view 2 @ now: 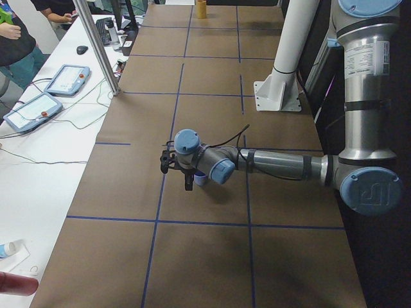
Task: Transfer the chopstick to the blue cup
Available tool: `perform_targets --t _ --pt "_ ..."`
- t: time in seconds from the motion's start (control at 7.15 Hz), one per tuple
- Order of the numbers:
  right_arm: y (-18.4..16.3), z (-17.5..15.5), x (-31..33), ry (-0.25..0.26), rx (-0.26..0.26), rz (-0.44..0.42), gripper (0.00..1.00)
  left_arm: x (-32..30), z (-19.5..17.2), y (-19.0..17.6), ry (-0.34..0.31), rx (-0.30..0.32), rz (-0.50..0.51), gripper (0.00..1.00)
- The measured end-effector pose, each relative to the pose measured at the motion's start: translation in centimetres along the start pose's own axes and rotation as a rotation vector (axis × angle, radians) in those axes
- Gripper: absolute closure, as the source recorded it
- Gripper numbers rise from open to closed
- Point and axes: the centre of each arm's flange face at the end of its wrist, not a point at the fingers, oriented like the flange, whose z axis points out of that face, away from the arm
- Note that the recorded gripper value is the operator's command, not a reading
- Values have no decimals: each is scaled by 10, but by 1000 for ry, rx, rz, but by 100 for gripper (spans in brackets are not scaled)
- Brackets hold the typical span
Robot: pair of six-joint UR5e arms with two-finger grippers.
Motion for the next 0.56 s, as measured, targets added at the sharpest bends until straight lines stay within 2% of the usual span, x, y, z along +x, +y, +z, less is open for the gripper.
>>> perform_targets --t 0.56 --pt "0 0 0 -1 -1 1 0 16 40 9 -38 -54 29 0"
